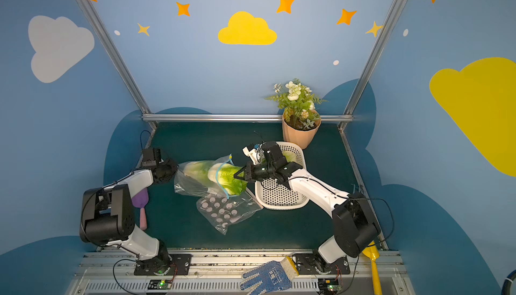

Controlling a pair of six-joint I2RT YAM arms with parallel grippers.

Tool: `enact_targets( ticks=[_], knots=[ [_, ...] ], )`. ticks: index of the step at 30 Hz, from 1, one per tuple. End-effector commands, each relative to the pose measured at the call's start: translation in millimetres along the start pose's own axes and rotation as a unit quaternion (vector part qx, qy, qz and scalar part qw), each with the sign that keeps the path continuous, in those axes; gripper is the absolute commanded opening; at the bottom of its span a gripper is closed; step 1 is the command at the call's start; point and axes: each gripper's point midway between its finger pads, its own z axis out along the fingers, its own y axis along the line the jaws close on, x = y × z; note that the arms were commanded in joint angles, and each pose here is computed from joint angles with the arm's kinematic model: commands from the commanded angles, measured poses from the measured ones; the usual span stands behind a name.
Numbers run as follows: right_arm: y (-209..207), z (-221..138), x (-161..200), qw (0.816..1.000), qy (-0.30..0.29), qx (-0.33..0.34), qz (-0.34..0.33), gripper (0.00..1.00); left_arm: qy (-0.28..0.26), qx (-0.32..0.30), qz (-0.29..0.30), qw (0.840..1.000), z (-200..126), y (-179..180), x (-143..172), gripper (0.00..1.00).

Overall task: Open the zip-top bag and take out the chinese cabbages
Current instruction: Pick up the Chinese cabbage from the zipper food storage bag, then place the Chinese cabbage in the basket.

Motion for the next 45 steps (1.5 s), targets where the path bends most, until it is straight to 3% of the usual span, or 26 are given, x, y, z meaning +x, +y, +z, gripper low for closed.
enact_targets(
  ticks=[1,16,24,31,36,45],
  knots=[
    [2.4,-15.4,3.1,1.0,-0.008,0.007,-0.007,0.0,-0.029,-0.005,0.006,1.0,-0.3,-1.2,-18.5,0.05],
    [18.7,-113.9,-1.1,0.992,-0.096,0.068,-0.049,0.0,-0.019,0.009,0.004,1.0,8.1,-5.4,-16.2,0.05],
    [-24.0,-156.3,9.1,0.986,-0.108,0.129,-0.012,0.0,-0.006,0.036,0.002,0.999,5.4,-15.4,-12.5,0.05],
    [-65.2,-165.9,22.1,0.988,-0.076,0.13,0.039,0.0,-0.005,0.04,0.004,0.999,3.0,-17.6,-11.7,0.05],
    [-77.1,-163.4,20.1,0.995,-0.052,0.066,0.059,0.0,-0.002,0.037,0.003,0.999,6.1,-15.4,-10.1,0.05],
    [-133.0,-158.1,18.4,0.987,0.001,0.131,0.089,0.01,-0.003,0.029,0.008,1.0,7.7,-11.9,-10.1,0.05]
  ],
)
